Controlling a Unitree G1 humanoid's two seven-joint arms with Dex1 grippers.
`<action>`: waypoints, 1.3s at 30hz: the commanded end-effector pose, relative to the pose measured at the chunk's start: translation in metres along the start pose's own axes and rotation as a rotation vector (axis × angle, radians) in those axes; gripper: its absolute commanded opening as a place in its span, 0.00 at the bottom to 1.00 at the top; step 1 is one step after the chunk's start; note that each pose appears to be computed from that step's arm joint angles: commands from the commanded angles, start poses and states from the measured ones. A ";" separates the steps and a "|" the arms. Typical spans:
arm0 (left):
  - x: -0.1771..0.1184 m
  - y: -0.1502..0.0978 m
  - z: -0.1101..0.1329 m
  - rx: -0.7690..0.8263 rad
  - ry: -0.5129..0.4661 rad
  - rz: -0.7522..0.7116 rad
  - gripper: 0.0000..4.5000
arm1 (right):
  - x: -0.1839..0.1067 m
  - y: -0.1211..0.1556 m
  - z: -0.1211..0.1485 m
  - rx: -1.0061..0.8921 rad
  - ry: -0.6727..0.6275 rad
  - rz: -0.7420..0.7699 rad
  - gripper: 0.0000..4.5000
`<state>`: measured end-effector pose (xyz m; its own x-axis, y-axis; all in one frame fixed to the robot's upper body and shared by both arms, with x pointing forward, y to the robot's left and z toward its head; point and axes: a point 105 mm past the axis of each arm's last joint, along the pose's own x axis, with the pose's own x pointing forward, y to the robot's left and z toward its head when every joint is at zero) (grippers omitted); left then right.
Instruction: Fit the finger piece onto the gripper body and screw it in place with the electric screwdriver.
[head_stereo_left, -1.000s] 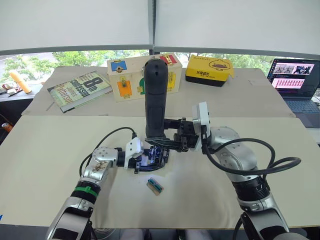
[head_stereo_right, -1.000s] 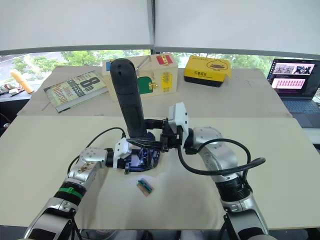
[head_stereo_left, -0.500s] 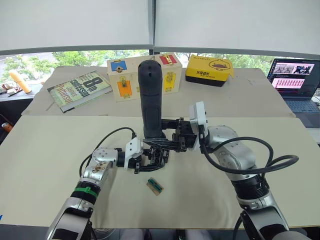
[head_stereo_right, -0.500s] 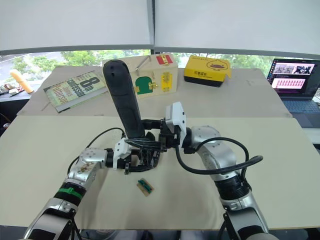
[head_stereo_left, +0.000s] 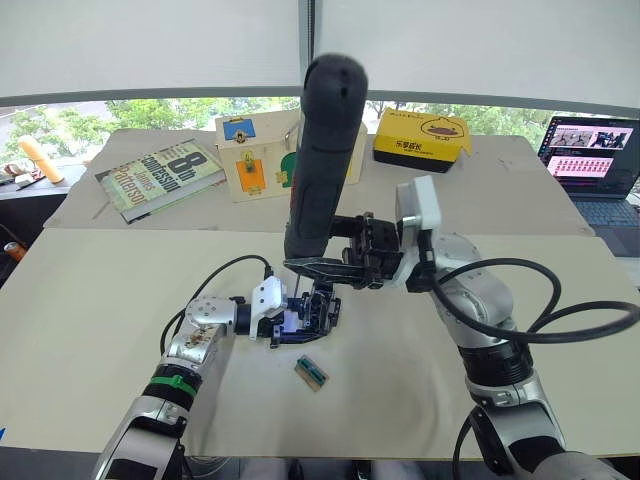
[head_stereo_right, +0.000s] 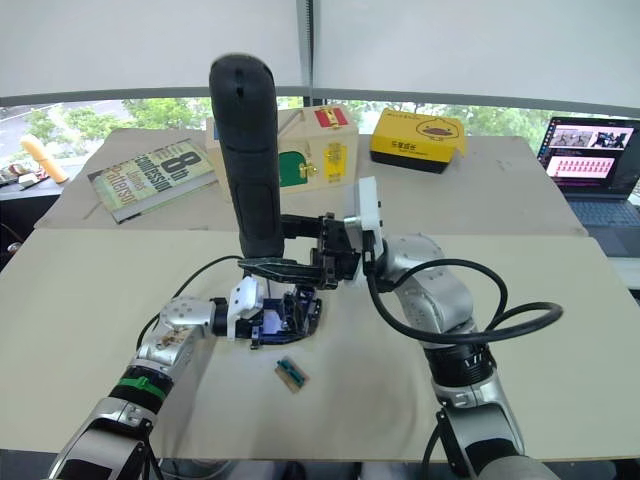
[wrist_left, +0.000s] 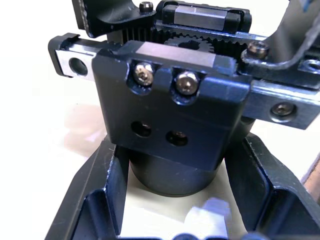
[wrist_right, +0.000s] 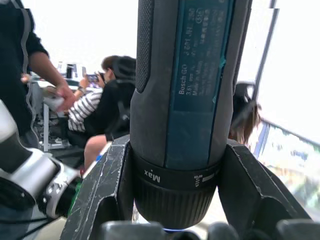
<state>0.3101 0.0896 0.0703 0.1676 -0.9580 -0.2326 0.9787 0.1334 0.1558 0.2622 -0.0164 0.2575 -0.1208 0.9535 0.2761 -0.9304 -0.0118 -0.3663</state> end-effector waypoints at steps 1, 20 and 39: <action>-0.001 -0.005 -0.019 -0.042 0.071 -0.003 0.51 | 0.000 0.001 0.022 -0.062 -0.076 0.012 0.43; -0.077 0.003 -0.016 -0.040 0.109 0.143 1.00 | -0.023 0.035 0.065 -0.038 -0.134 0.044 0.43; -0.127 -0.043 -0.010 -0.036 0.105 -0.006 1.00 | -0.070 0.071 0.027 -0.034 0.090 -0.118 0.43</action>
<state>0.2471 0.2185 0.0758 0.1904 -0.9158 -0.3536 0.9812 0.1659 0.0988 0.1991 -0.0994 0.2266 0.0624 0.9744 0.2161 -0.9438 0.1280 -0.3047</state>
